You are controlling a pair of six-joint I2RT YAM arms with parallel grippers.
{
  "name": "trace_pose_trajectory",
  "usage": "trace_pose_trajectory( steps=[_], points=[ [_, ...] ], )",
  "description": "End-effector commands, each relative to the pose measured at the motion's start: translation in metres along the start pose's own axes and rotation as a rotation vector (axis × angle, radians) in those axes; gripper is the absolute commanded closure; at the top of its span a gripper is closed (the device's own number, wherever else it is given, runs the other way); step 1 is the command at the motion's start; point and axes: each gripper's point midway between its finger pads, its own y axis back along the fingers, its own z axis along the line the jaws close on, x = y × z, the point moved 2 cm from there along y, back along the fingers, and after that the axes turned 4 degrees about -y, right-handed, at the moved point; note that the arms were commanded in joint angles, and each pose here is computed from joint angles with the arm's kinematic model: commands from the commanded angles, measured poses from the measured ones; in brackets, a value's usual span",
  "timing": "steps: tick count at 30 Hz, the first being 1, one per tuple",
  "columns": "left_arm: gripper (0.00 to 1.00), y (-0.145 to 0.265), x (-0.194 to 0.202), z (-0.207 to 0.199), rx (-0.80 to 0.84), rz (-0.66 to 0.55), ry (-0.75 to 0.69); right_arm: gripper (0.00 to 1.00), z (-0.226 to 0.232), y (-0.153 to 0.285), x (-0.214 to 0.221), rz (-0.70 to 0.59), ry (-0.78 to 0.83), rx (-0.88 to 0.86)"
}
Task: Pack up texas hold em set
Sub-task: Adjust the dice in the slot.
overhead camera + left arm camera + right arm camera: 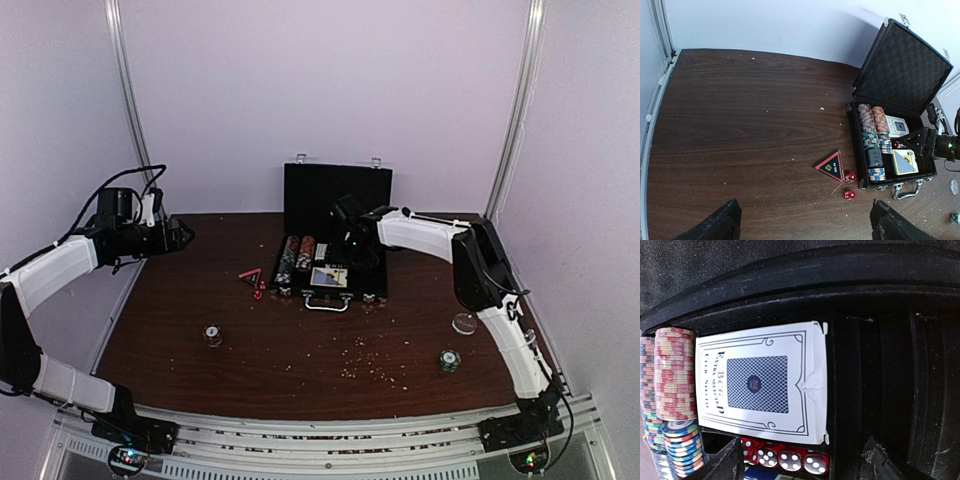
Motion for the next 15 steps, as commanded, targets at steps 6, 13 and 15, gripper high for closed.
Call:
trace_pose_trajectory(
  steps=[6, 13, 15],
  points=[
    [0.08, 0.000, -0.002, -0.001, 0.000, -0.006, -0.008, 0.17, -0.064, -0.042, 0.080, 0.194, 0.155, 0.294],
    [0.08, -0.001, -0.001, -0.002, 0.004, -0.005, -0.008, 0.17, -0.061, -0.045, 0.088, 0.197, 0.165, 0.293],
    [0.08, 0.000, -0.002, -0.002, 0.005, -0.008, -0.010, 0.17, -0.056, -0.042, 0.082, 0.181, 0.158, 0.283]
  ],
)
